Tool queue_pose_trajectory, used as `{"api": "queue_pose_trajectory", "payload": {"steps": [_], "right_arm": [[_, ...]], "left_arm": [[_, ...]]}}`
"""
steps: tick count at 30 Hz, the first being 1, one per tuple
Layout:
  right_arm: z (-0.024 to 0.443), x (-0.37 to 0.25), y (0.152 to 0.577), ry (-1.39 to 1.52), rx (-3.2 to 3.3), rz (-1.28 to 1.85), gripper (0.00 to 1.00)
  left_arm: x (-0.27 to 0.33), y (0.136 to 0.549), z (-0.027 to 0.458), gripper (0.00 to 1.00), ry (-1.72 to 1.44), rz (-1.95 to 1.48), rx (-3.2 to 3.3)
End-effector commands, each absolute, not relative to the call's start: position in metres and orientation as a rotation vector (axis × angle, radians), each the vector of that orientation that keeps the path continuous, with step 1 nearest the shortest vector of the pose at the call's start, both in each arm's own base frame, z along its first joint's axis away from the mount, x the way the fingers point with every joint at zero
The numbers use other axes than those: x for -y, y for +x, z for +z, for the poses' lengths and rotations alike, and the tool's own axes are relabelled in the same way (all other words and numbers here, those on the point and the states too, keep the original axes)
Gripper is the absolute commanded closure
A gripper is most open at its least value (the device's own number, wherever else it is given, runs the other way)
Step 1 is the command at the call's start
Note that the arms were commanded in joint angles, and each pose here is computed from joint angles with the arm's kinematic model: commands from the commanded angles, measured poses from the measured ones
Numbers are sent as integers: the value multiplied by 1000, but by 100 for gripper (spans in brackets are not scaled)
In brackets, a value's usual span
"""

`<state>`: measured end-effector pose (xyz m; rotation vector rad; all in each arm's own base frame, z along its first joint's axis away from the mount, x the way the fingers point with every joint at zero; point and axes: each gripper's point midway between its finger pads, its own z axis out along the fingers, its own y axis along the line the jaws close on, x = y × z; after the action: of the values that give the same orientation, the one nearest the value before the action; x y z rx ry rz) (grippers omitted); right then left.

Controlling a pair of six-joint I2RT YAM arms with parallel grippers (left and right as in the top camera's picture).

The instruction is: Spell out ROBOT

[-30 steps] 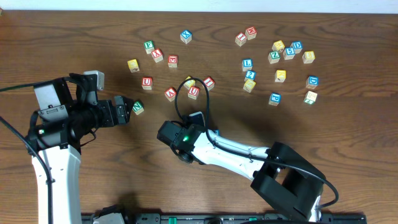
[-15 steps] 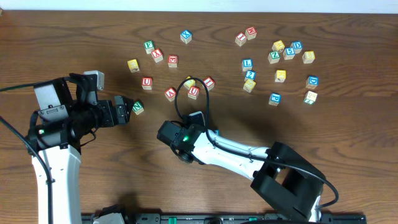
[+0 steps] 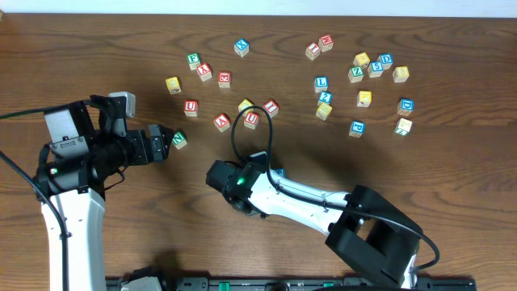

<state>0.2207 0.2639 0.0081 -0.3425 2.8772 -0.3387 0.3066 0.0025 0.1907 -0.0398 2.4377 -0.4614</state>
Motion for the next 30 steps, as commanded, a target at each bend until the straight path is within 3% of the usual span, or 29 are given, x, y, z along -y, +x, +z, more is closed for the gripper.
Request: {"api": "queue_pose_trajectory", "payload": {"steps": [1,30], "right_arm": [[13,-265,223,-289,-2855,-351,99],[22,-248,248,-175,-2738,-447,99]], "left_arm": [[-4,309,199,2,-29,-454,-2417],[-4,309,199,2,-29,-454,-2417]]}}
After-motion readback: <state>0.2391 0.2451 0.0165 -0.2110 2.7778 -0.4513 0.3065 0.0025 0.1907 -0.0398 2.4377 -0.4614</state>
